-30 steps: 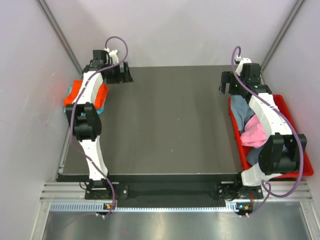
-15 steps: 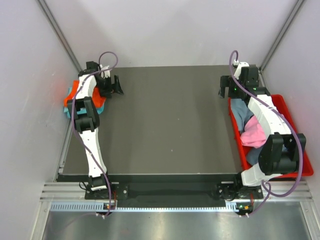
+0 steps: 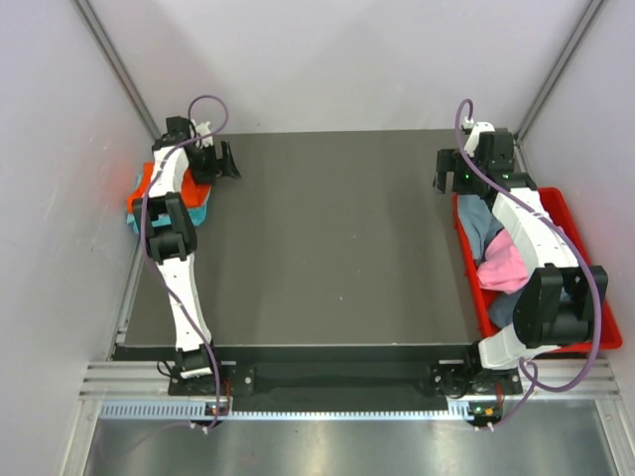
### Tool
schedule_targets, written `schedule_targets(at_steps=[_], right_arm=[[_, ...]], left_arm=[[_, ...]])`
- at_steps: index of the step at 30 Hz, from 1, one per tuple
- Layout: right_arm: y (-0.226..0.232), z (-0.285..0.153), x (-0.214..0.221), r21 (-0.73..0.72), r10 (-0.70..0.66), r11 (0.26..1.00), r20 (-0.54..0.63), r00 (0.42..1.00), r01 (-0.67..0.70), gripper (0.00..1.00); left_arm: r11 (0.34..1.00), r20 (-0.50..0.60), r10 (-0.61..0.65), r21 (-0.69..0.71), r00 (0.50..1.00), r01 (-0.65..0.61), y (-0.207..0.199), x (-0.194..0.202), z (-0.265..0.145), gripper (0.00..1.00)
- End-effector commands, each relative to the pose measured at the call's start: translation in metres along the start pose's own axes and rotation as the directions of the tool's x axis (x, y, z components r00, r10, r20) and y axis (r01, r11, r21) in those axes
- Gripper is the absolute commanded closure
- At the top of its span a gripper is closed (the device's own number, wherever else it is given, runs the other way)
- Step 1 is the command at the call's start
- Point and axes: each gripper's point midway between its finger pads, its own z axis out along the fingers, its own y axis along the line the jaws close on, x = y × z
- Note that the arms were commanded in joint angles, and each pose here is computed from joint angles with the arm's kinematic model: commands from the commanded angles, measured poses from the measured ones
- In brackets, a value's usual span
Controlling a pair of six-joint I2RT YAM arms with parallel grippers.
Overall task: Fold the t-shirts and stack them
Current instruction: Neatly place the folded tshirt to the corner
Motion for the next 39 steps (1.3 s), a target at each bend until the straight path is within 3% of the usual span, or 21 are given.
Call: schedule_targets(at_steps=[1,9,12,17,24,39], right_arm=[[0.006,-0.003,-0.026,-0.020,-0.022,1.000,0.073,0.997,0.023,0.04],[-0.005,-0.009,-0.032,0.041,-0.060,0.998,0.092,0.994,0.056,0.04],[-0.011,-0.007,-0.023,0.068,-0.069,0.996,0.073,0.995,0.064,0.04],[-0.013,-0.004,-0.017,0.076,-0.057,0.996,0.060,0.997,0.052,0.04],[-0.009,0.000,-0.026,0.053,-0.055,0.997,0.074,0.996,0.051,0.04],[-0.006,0.012,-0.027,0.035,-0.043,0.999,0.064,0.997,0.041,0.04]], left_arm=[[0.999,0.131,0.051,0.001,0.990,-0.052,-0.006,-0.042,-0.028,0.01],[0.962,0.209,0.023,0.263,0.978,-0.079,-0.096,-0.060,-0.097,0.01],[0.968,0.189,0.076,0.223,0.979,-0.119,-0.107,-0.046,-0.095,0.01],[0.970,0.056,0.240,0.024,0.969,-0.241,-0.086,-0.007,-0.070,0.01],[0.962,-0.123,0.246,-0.092,0.961,-0.258,-0.039,0.033,-0.033,0.01],[0.902,-0.224,0.267,-0.284,0.937,-0.325,0.018,0.042,-0.007,0.01]])
